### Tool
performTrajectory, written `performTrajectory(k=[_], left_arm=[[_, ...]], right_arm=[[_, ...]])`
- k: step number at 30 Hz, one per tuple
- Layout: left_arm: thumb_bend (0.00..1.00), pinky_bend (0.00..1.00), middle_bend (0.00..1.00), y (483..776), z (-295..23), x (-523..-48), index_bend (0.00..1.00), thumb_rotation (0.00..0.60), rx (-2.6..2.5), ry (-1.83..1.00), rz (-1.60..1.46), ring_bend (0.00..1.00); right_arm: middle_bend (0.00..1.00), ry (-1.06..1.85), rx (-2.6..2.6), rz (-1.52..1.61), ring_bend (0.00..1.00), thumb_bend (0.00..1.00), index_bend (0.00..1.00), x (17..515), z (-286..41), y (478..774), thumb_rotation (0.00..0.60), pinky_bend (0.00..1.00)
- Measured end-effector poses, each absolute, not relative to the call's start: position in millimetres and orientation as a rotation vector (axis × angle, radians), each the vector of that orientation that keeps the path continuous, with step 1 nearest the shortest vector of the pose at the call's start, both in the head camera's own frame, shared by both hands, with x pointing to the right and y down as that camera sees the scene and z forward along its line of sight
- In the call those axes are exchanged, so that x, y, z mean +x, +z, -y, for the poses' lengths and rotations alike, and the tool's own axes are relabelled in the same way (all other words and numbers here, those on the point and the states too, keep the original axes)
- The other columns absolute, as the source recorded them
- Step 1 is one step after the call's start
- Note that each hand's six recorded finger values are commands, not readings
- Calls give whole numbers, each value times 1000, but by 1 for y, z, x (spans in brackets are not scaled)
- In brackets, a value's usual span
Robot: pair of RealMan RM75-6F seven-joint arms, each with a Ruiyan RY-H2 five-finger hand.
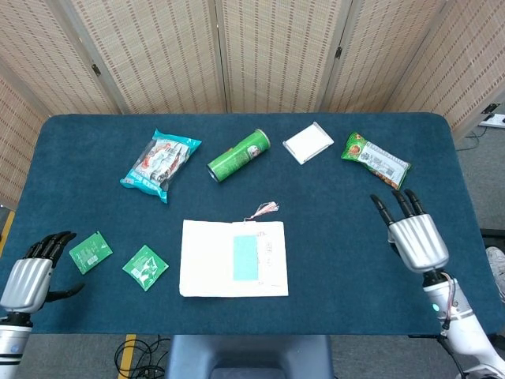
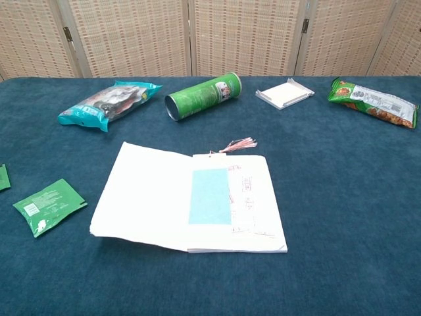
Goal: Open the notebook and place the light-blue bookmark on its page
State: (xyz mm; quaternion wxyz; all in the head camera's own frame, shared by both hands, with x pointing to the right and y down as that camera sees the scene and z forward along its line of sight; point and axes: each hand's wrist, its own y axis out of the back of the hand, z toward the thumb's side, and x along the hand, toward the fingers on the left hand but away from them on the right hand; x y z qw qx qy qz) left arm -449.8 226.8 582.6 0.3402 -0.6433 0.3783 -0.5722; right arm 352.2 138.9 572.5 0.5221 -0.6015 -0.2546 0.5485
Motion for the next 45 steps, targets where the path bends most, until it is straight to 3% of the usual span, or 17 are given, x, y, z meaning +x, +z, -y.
performTrajectory(k=[4, 11, 13, 17, 21, 45], left_arm=[[154, 229, 165, 585, -226, -448, 157, 600, -1677, -1494, -982, 152], [154, 229, 165, 586, -227, -445, 157, 600, -1685, -1499, -972, 152], [154, 229, 165, 586, -228, -444, 157, 600, -1686, -1500, -970, 152], [154, 229, 165, 585, -229, -444, 157, 600, -1682, -1504, -969, 152], [154, 229, 165, 584, -230, -444, 157, 600, -1679, -1510, -973, 152], [154, 229, 165, 571, -232, -433, 159, 600, -1636, -1408, -1051, 153]], right_arm=[[0, 1399, -1466, 688, 0, 1, 0, 381, -150, 576, 600, 0], [0, 1476, -1526, 795, 0, 0, 0, 410, -165, 590, 593, 0], [0, 1483, -1541, 816, 0, 0, 0, 414, -168, 594, 548, 0], [0, 1485, -1560, 851, 0, 0, 0, 417, -173, 598, 377, 0], [0, 1479, -1574, 881, 0, 0, 0, 419, -178, 597, 317, 0], [0, 1496, -1521, 970, 0, 0, 0, 439, -235, 554, 350, 0]])
